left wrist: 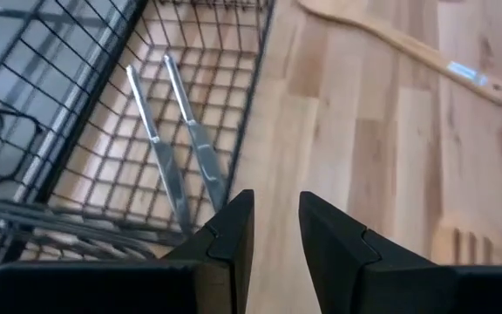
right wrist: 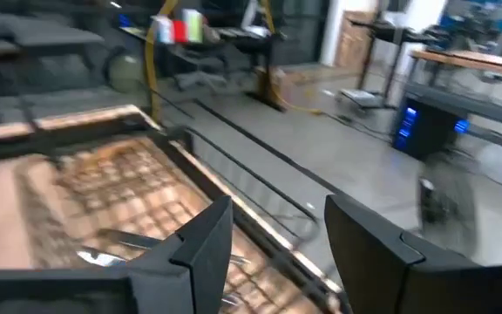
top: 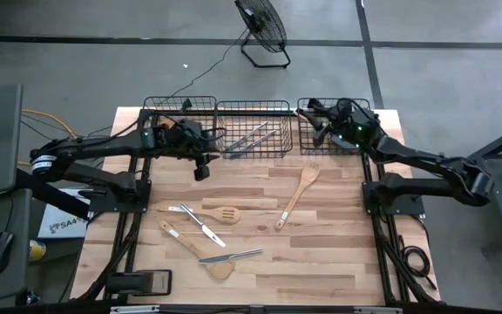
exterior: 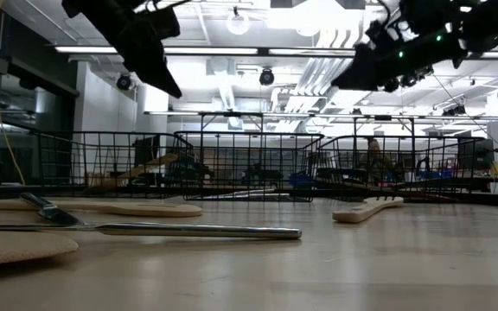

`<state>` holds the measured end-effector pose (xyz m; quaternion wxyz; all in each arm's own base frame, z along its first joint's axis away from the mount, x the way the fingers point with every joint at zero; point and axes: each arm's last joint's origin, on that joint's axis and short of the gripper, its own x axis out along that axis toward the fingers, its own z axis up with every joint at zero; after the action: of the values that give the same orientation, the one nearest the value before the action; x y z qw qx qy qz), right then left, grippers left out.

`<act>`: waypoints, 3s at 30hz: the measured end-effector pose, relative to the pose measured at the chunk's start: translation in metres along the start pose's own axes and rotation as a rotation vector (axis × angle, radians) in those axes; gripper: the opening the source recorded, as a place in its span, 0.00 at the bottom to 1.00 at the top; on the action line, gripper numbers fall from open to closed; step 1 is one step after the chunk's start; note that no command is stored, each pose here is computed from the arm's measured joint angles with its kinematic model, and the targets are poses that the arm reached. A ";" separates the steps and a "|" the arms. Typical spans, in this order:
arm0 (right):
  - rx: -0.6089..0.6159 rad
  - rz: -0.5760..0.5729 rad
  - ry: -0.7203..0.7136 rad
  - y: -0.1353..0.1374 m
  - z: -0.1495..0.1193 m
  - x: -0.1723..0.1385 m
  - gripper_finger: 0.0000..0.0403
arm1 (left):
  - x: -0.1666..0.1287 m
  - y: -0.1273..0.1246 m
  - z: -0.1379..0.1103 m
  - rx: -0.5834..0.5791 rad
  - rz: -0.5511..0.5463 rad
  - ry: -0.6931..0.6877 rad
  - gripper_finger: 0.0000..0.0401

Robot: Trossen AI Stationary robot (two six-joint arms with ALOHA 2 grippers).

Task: Pick & Place Kitchen Items
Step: Put the silver table knife into the middle mesh basket

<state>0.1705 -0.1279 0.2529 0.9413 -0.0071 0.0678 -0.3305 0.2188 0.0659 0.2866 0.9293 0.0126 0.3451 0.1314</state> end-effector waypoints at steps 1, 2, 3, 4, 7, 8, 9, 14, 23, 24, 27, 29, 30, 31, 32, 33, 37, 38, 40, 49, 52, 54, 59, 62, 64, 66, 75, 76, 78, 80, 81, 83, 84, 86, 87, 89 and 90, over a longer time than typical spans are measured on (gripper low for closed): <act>0.000 0.026 -0.008 0.003 0.002 -0.002 0.44 | -0.002 0.000 0.000 0.000 0.001 -0.005 0.23; -0.002 0.058 -0.007 0.007 0.003 -0.005 0.44 | -0.004 0.000 0.001 -0.001 0.002 -0.019 0.23; -0.004 0.087 -0.004 0.010 0.003 -0.007 0.44 | -0.006 0.000 0.001 -0.005 0.003 -0.021 0.23; -0.007 0.116 -0.008 0.013 0.004 -0.009 0.44 | -0.008 0.000 0.000 -0.013 0.002 -0.015 0.23; -0.009 0.181 0.006 0.023 0.005 -0.015 0.44 | -0.014 0.000 -0.001 -0.020 0.003 -0.017 0.23; -0.012 0.201 0.007 0.028 0.005 -0.016 0.44 | -0.015 0.000 -0.003 -0.020 0.001 -0.009 0.23; -0.015 0.222 0.012 0.032 0.005 -0.018 0.44 | -0.017 0.000 -0.003 -0.020 0.001 -0.007 0.23; -0.029 0.305 0.007 0.054 0.006 -0.025 0.44 | -0.021 0.000 -0.008 -0.025 -0.008 0.033 0.23; -0.026 0.347 0.002 0.090 0.006 -0.041 0.44 | -0.028 -0.002 -0.021 -0.033 -0.021 0.153 0.23; -0.020 0.356 0.003 0.094 0.006 -0.044 0.44 | -0.028 -0.002 -0.023 -0.038 -0.022 0.169 0.23; -0.023 0.387 0.001 0.103 0.006 -0.050 0.44 | -0.029 -0.002 -0.026 -0.042 -0.025 0.201 0.23; -0.026 0.391 -0.002 0.109 0.006 -0.054 0.44 | -0.029 -0.002 -0.027 -0.044 -0.026 0.212 0.23; -0.027 0.387 -0.004 0.111 0.006 -0.055 0.44 | -0.029 -0.002 -0.027 -0.046 -0.027 0.214 0.23; -0.028 0.383 -0.006 0.113 0.006 -0.057 0.44 | -0.029 -0.002 -0.027 -0.047 -0.027 0.215 0.23; -0.027 0.385 -0.011 0.115 0.006 -0.059 0.44 | -0.029 -0.002 -0.027 -0.049 -0.026 0.217 0.23; -0.024 0.390 -0.017 0.117 0.007 -0.060 0.44 | -0.029 -0.002 -0.028 -0.051 -0.027 0.222 0.23; 0.017 0.430 -0.021 0.124 0.008 -0.067 0.44 | -0.030 -0.003 -0.031 -0.062 -0.028 0.251 0.23; 0.021 0.438 -0.019 0.126 0.007 -0.068 0.44 | -0.030 -0.003 -0.031 -0.063 -0.029 0.259 0.23; 0.020 0.439 -0.019 0.129 0.007 -0.072 0.44 | -0.030 -0.003 -0.032 -0.066 -0.029 0.265 0.23; -0.007 0.416 -0.001 0.138 0.003 -0.081 0.44 | -0.030 -0.008 -0.040 -0.138 -0.182 0.331 0.23; -0.008 0.410 -0.003 0.139 0.003 -0.082 0.44 | -0.025 -0.013 -0.051 -0.155 -0.279 0.370 0.23; -0.009 0.410 -0.003 0.140 0.003 -0.083 0.44 | -0.021 -0.015 -0.059 -0.147 -0.329 0.395 0.23; -0.011 0.411 -0.002 0.140 0.003 -0.083 0.44 | -0.009 -0.020 -0.071 -0.124 -0.460 0.427 0.23; -0.012 0.411 0.000 0.139 0.003 -0.083 0.44 | -0.005 -0.022 -0.070 -0.087 -0.547 0.407 0.23; -0.015 0.411 0.004 0.139 0.002 -0.083 0.44 | -0.001 -0.025 -0.069 -0.040 -0.578 0.393 0.23; -0.019 0.411 0.009 0.139 0.002 -0.083 0.44 | 0.004 -0.032 -0.068 0.011 -0.606 0.392 0.23; -0.024 0.411 0.014 0.139 0.001 -0.083 0.44 | 0.024 -0.086 -0.068 0.299 -0.761 0.397 0.23; -0.024 0.411 0.015 0.139 0.001 -0.083 0.44 | 0.025 -0.091 -0.070 0.326 -0.752 0.407 0.23; -0.021 0.411 0.018 0.139 0.001 -0.083 0.44 | 0.028 -0.100 -0.073 0.386 -0.705 0.429 0.23; -0.007 0.411 0.022 0.139 0.001 -0.083 0.44 | 0.030 -0.106 -0.075 0.461 -0.639 0.440 0.23; -0.005 0.411 0.023 0.139 0.001 -0.083 0.44 | 0.030 -0.109 -0.076 0.499 -0.614 0.441 0.23; -0.006 0.411 0.026 0.139 0.000 -0.083 0.44 | 0.030 -0.114 -0.078 0.577 -0.583 0.437 0.23; -0.005 0.411 0.028 0.139 0.000 -0.083 0.44 | 0.030 -0.117 -0.079 0.610 -0.576 0.434 0.24; -0.005 0.411 0.029 0.139 0.000 -0.083 0.44 | 0.029 -0.122 -0.079 0.655 -0.574 0.413 0.28; -0.006 0.411 0.030 0.139 0.000 -0.083 0.44 | 0.028 -0.124 -0.079 0.668 -0.574 0.414 0.30; -0.006 0.411 0.030 0.139 0.000 -0.083 0.44 | 0.026 -0.128 -0.080 0.688 -0.582 0.407 0.36; -0.007 0.411 0.031 0.139 0.000 -0.083 0.44 | 0.026 -0.131 -0.080 0.697 -0.586 0.401 0.39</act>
<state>0.1929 0.0327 0.2546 0.9878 0.0087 0.0833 -0.1314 0.2166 -0.0592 0.1939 0.7831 0.1996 0.5292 -0.2587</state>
